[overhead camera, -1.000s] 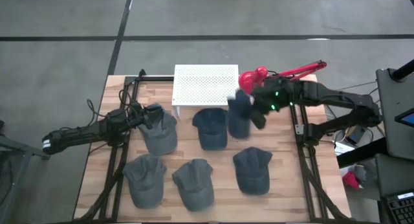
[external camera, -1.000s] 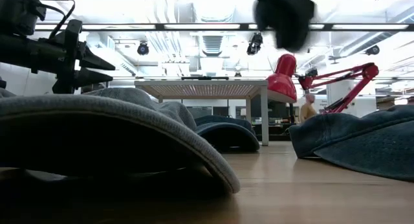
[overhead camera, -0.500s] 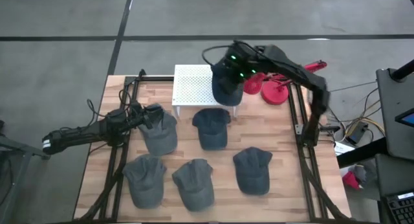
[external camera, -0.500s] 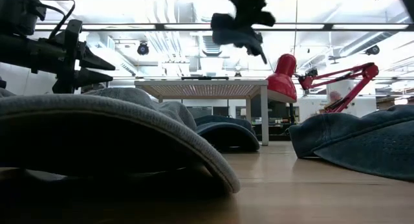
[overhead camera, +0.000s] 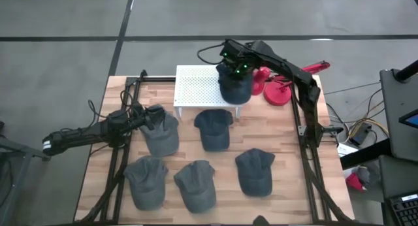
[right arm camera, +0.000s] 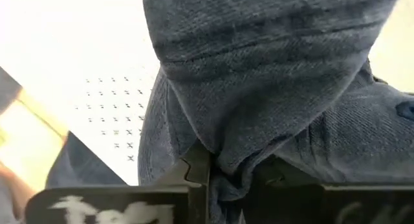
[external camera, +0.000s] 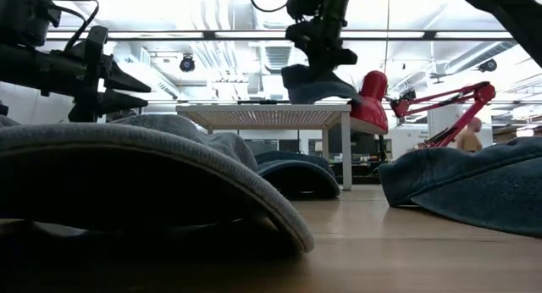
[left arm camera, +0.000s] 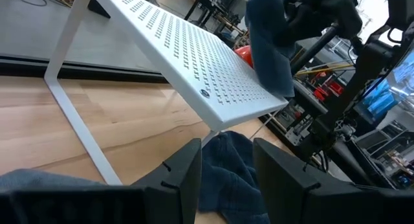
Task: Pick & Place hat
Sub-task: Put the top right dark blue cap on the shelf
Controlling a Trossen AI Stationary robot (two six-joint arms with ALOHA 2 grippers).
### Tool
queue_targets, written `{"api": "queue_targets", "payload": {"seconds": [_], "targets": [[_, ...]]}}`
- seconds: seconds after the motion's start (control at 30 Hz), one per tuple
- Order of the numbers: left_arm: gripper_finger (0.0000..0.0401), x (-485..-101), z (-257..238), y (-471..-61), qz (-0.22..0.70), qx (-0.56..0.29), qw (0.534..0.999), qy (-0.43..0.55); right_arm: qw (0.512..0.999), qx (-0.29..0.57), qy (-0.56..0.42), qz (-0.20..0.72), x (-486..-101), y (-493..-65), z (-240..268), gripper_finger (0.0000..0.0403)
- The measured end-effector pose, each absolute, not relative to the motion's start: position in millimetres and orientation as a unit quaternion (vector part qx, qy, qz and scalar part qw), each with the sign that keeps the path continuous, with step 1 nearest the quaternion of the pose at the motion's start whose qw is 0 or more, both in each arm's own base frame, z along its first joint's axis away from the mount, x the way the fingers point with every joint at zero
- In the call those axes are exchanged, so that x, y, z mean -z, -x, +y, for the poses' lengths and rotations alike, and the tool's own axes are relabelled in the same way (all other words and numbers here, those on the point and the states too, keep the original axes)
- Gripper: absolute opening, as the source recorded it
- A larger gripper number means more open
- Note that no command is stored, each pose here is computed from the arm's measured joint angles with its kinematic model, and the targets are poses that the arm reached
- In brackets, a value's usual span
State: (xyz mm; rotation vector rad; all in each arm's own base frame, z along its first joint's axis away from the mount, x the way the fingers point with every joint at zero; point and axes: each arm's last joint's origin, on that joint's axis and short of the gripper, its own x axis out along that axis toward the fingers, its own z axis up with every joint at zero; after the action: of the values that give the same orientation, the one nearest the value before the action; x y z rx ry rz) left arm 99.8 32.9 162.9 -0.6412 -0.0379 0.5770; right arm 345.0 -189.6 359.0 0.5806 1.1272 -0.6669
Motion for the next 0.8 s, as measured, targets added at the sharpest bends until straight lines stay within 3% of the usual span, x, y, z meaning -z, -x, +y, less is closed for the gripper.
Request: {"api": "queue_targets", "payload": {"seconds": [0.8], "targets": [[0.0142, -162.8, 32.9, -99.8, -0.017, -0.28, 0.909, 0.309, 0.772, 0.28, -0.26, 0.508, -342.6, -354.8, -192.3, 0.0051]]}}
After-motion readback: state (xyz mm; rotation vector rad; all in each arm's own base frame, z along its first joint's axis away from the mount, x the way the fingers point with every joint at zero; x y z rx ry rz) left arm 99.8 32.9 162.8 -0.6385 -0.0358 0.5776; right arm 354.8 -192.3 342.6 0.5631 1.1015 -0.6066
